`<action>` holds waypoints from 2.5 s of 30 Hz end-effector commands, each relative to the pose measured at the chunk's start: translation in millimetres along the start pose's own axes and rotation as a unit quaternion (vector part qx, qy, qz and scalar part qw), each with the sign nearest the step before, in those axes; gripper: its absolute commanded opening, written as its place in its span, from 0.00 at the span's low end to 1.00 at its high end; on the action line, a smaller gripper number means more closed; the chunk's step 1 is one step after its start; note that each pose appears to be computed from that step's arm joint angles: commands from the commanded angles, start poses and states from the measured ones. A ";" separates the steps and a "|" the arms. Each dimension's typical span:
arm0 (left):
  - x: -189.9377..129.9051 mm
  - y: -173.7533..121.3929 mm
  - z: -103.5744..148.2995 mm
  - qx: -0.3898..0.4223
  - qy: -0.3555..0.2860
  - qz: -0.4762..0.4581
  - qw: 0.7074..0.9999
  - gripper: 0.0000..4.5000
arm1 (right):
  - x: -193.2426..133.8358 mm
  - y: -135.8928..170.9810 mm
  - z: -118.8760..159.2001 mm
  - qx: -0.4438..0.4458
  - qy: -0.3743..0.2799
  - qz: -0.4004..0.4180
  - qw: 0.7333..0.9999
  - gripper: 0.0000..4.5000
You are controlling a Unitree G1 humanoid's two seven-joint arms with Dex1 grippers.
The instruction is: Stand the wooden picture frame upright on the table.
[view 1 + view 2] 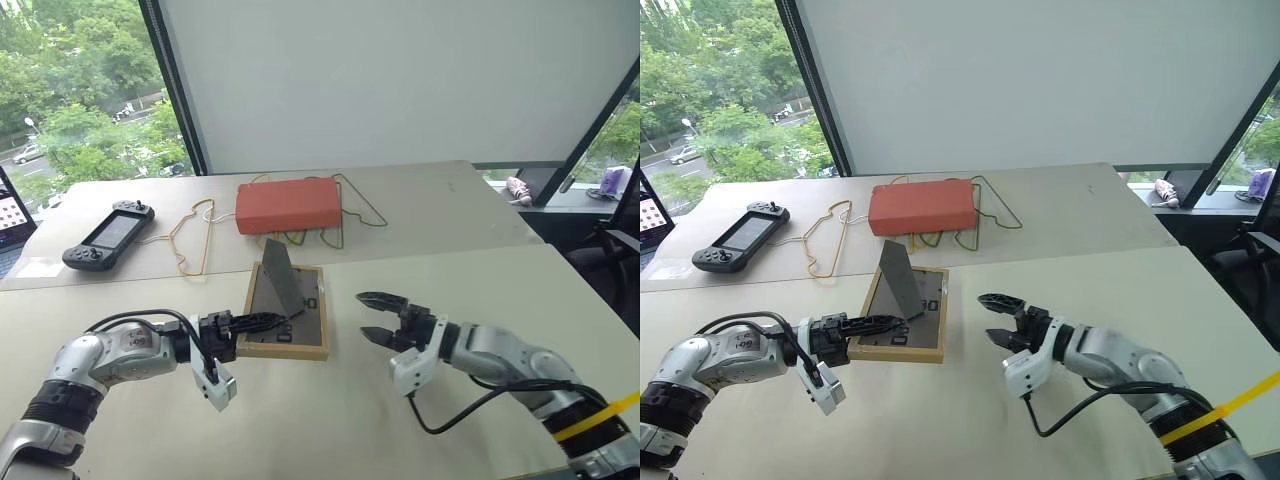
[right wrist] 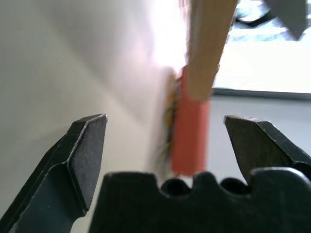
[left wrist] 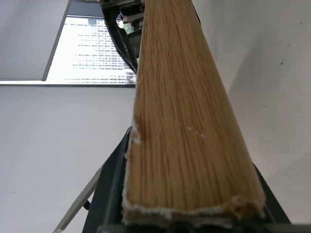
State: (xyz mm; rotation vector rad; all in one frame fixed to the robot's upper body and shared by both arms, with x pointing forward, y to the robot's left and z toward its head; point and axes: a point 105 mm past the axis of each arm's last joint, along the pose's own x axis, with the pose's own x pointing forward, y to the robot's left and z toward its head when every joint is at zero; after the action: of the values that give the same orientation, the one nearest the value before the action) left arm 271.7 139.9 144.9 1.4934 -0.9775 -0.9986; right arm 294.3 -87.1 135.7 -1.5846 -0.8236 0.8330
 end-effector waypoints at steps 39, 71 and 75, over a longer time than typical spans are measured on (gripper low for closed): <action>0.0 14.1 0.1 -0.029 0.001 0.053 0.998 0.35 | 34.6 -49.9 47.4 -0.010 -0.126 -0.078 0.989 0.27; -18.3 34.8 37.8 -0.133 0.024 0.145 0.980 0.84 | -13.5 -78.0 -26.4 0.810 -0.033 0.120 0.574 0.27; -18.1 35.2 38.8 -0.134 0.021 0.143 0.980 0.84 | -12.4 -49.1 -20.4 0.810 -0.006 0.158 0.565 0.27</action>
State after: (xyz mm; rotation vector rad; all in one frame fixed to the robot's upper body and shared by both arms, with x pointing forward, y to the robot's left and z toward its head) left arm 230.7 143.3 168.9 1.1061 -0.9085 -0.8469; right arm 303.0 -100.5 179.9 0.0936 0.4534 1.2063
